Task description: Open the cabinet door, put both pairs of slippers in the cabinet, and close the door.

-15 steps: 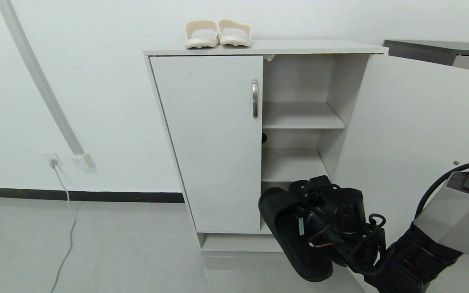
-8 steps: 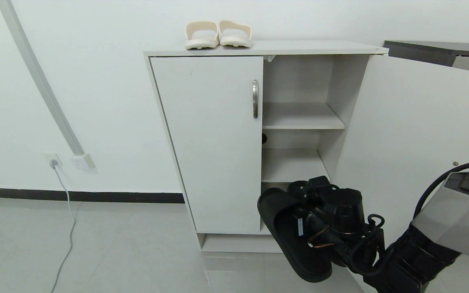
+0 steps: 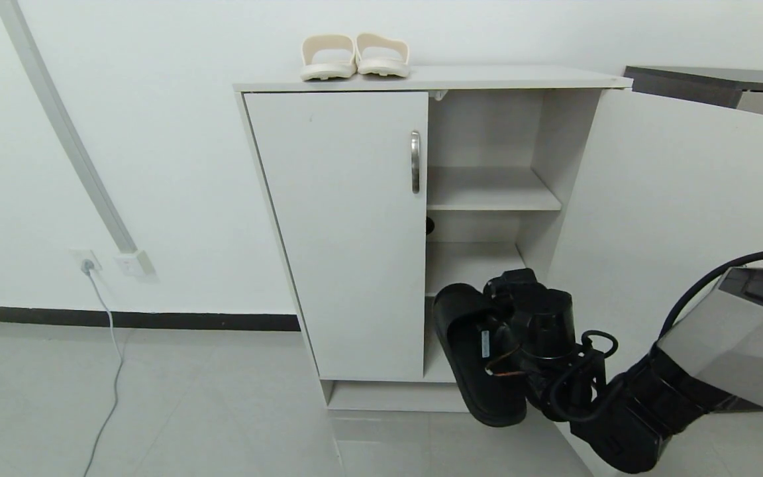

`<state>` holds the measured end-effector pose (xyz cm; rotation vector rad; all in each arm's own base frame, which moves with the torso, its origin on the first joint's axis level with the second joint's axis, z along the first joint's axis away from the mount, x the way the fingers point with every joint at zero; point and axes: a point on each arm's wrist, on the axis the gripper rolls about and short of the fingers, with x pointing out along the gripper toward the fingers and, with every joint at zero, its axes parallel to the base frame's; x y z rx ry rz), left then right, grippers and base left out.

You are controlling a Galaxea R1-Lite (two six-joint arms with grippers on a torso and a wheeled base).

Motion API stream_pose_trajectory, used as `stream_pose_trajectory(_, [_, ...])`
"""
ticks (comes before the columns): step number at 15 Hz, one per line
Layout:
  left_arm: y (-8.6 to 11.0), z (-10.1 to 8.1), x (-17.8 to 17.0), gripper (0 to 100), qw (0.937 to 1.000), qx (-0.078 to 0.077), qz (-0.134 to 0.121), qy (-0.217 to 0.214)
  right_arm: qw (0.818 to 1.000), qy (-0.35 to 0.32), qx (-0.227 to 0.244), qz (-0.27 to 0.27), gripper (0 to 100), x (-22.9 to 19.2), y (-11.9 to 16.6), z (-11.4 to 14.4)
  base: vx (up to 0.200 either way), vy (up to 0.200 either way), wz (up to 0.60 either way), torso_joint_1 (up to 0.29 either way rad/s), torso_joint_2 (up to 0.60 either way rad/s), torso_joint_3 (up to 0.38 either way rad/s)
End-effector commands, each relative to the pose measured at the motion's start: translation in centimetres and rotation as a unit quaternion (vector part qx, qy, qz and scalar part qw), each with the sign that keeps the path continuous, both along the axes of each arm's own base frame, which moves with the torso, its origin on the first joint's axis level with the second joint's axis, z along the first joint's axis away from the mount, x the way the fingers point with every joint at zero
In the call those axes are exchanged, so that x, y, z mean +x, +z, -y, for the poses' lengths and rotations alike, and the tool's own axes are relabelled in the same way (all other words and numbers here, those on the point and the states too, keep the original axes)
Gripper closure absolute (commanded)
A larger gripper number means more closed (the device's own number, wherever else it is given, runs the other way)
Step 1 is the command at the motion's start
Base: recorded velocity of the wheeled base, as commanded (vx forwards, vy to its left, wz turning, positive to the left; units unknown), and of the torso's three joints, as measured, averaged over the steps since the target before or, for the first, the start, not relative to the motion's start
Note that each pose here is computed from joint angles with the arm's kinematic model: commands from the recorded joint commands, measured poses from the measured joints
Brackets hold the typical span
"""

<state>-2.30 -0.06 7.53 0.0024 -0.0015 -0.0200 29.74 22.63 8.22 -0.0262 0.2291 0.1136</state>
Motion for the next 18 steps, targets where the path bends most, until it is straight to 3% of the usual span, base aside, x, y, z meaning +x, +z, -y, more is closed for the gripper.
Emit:
stream_pose_trajectory(1, [0.0,0.0,0.0,100,1.0000,0.000,-0.002,0.000,0.999,-0.049,0.020,0.002,100,1.4,1.0,-1.6,0.000,0.000,0.00,0.000,0.00,0.000])
stream_pose_trajectory(5, [0.0,0.0,0.0,100,1.0000,-0.003,-0.002,0.002,0.996,-0.077,0.039,-0.027,100,1.6,1.4,-2.6,0.000,0.000,0.00,0.000,0.00,0.000])
stream_pose_trajectory(11, [0.0,0.0,0.0,100,1.0000,-0.003,-0.002,0.002,0.996,-0.077,0.033,-0.033,100,1.5,0.8,-2.7,0.000,-0.200,0.00,0.006,0.00,0.002])
stream_pose_trajectory(18, [0.0,0.0,0.0,100,1.0000,-0.002,-0.002,0.002,0.998,-0.053,0.026,-0.021,100,2.0,-1.9,-4.2,0.000,0.000,0.00,0.000,0.00,0.000])
